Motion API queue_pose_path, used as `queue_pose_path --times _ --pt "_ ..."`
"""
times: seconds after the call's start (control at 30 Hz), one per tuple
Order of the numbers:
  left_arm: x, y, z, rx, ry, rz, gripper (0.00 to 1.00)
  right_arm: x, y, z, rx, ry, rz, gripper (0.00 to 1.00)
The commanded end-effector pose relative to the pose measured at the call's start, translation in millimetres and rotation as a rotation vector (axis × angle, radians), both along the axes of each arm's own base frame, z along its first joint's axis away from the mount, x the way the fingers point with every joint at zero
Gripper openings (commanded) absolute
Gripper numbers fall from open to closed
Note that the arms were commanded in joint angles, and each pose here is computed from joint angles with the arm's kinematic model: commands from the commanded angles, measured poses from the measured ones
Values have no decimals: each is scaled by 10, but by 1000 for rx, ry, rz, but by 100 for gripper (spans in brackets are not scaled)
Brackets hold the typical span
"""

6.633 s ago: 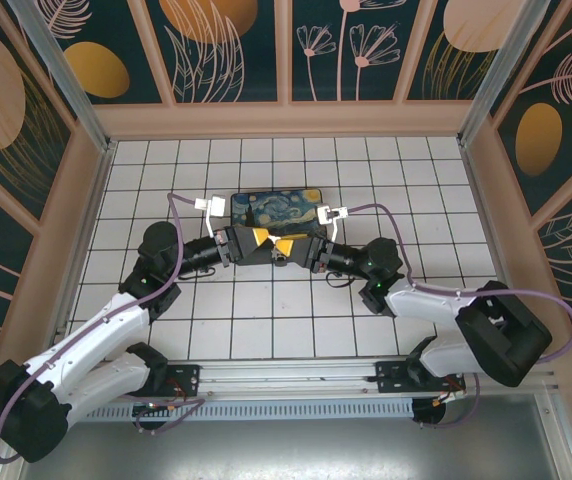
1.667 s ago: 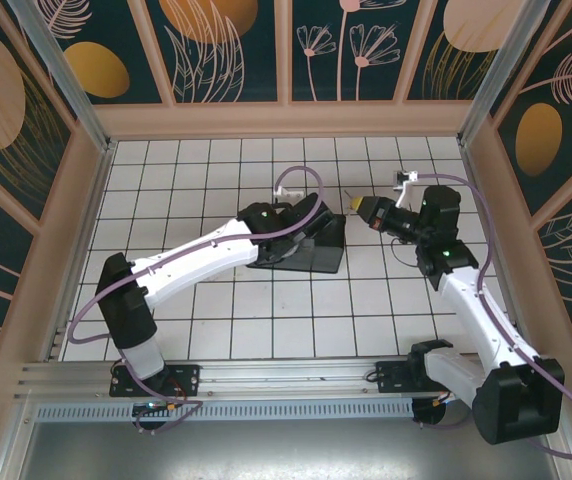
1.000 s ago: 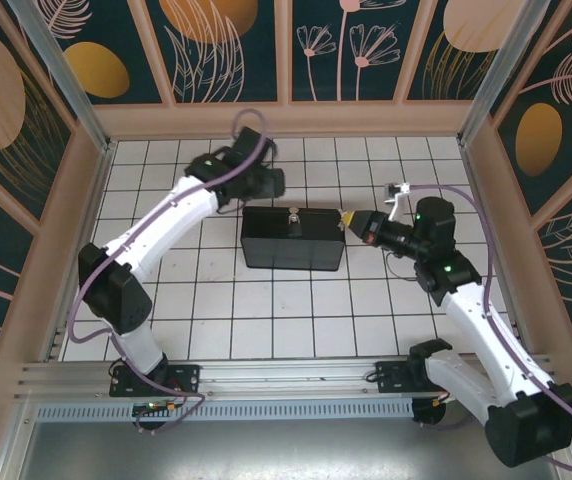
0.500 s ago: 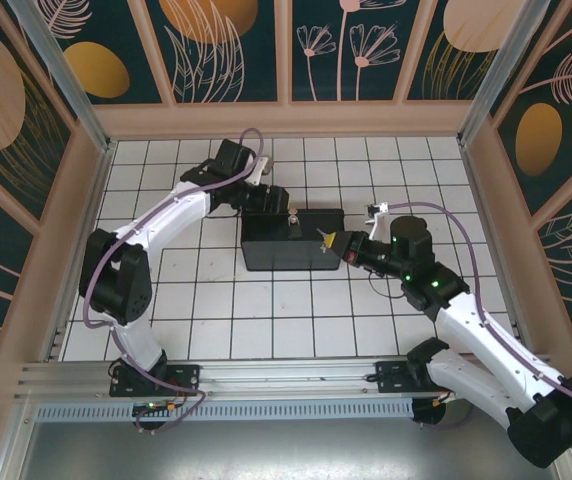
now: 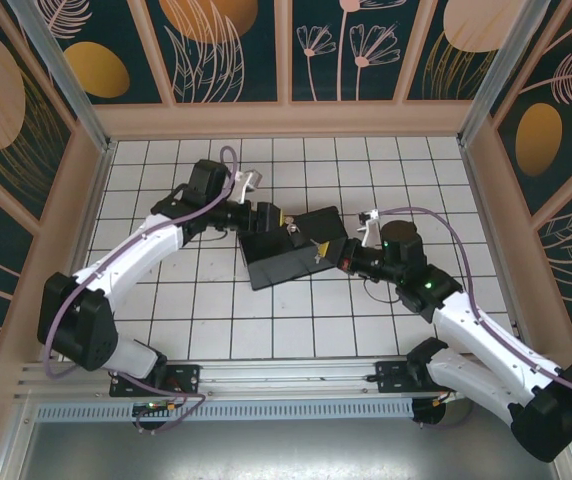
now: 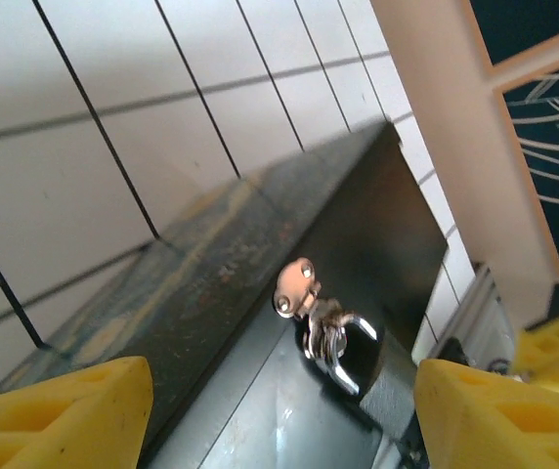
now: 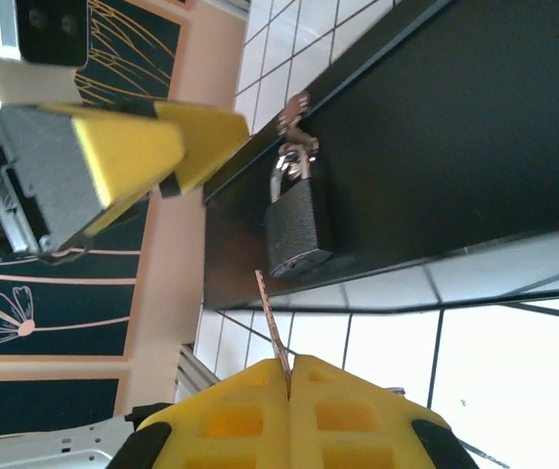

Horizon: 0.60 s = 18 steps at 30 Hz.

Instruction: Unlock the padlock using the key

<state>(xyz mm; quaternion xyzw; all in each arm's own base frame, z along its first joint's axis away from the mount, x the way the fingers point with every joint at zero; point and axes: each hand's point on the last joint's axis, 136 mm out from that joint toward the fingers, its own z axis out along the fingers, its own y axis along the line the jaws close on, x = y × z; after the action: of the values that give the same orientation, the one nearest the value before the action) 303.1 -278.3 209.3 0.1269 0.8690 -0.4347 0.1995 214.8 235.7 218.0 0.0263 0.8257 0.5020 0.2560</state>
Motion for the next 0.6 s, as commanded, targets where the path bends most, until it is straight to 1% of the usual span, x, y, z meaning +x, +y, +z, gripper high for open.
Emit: queue_pose_path --times 0.0,0.07,0.17,0.23,0.37,0.47,0.57 --pt "-271 -89 -8 -57 88 -33 72 -5 22 -1 25 -6 -2 0" --pt "-323 -75 -8 -56 100 -28 71 -12 24 -25 27 -2 2 0" --pt "-380 -115 103 -95 101 -34 71 -51 43 -80 28 12 24 0" --pt "-347 -124 141 -95 91 -22 71 -76 35 -101 29 15 29 0" --pt "-84 -47 -71 58 40 33 72 -96 2 -120 40 16 28 0" --pt "81 -102 -155 96 22 30 74 -144 10 -134 51 15 50 0" --pt "175 -175 -121 106 -11 3 77 -146 -11 -115 82 4 55 0"
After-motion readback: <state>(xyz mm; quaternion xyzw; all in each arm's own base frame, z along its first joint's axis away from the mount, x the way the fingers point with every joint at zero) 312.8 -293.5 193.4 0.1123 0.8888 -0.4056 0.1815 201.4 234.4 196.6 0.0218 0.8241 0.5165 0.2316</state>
